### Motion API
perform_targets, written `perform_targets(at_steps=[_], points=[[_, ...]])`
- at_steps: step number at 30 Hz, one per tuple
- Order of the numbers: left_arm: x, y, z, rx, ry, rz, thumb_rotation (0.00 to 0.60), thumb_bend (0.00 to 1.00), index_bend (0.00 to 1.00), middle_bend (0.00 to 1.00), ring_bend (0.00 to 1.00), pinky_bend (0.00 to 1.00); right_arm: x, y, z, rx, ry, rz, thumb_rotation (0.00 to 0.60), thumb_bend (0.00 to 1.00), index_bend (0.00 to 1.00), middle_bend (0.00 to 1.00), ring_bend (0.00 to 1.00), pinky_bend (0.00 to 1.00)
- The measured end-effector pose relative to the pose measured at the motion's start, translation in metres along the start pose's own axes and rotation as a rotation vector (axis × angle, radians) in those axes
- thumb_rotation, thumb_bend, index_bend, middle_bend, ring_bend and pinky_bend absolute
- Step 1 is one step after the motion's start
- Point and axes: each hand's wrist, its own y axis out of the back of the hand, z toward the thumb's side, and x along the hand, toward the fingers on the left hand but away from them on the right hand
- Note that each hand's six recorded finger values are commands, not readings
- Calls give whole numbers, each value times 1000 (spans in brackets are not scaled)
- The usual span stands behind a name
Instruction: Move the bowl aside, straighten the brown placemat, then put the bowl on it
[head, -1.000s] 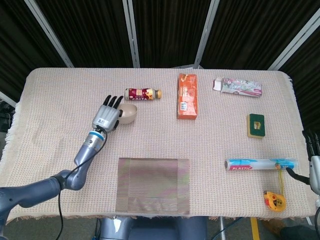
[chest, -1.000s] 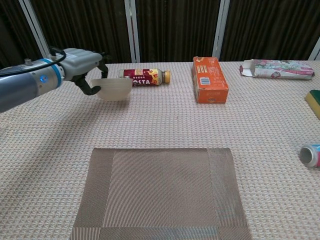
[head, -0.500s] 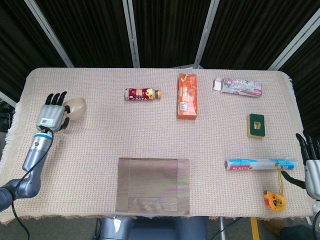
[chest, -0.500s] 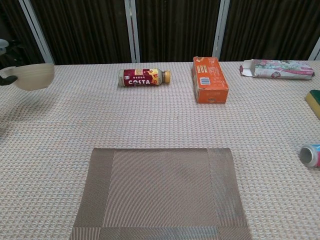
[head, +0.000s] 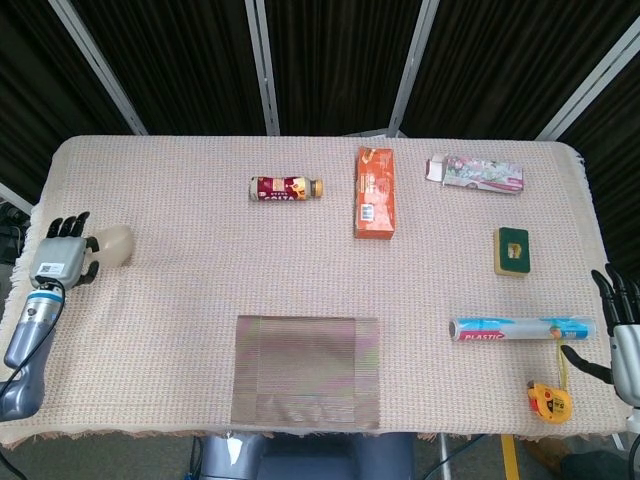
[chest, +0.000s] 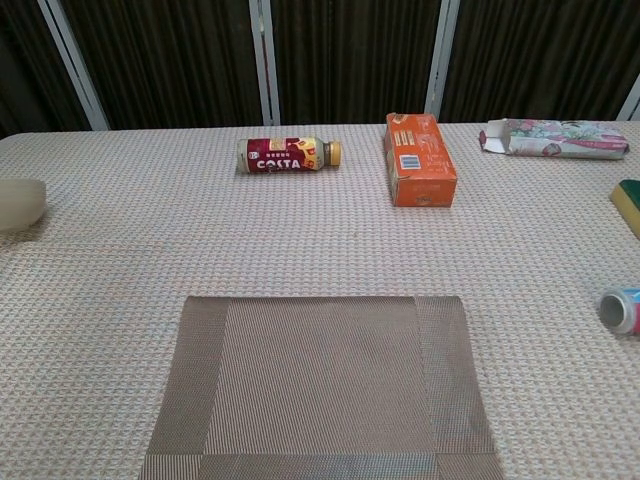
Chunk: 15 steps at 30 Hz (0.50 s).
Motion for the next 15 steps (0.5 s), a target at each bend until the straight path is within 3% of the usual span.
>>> perform_targets(at_steps=[5,9,15], points=[[-8,4,16,-39,-51,18,600,118,0,0,0,0,0,0,-1,-2,-1,1,600,0,3,0,0,0],[-21,17,37,-68,-139,57,600,119,18,0,0,0,-1,0,0,-3,0,1,600,0,3,0,0,0],[-57,31,86,-103,-357,92,600,127,192,0,0,0,0,0,-2,0,-4,0,600,0,3,0,0,0]])
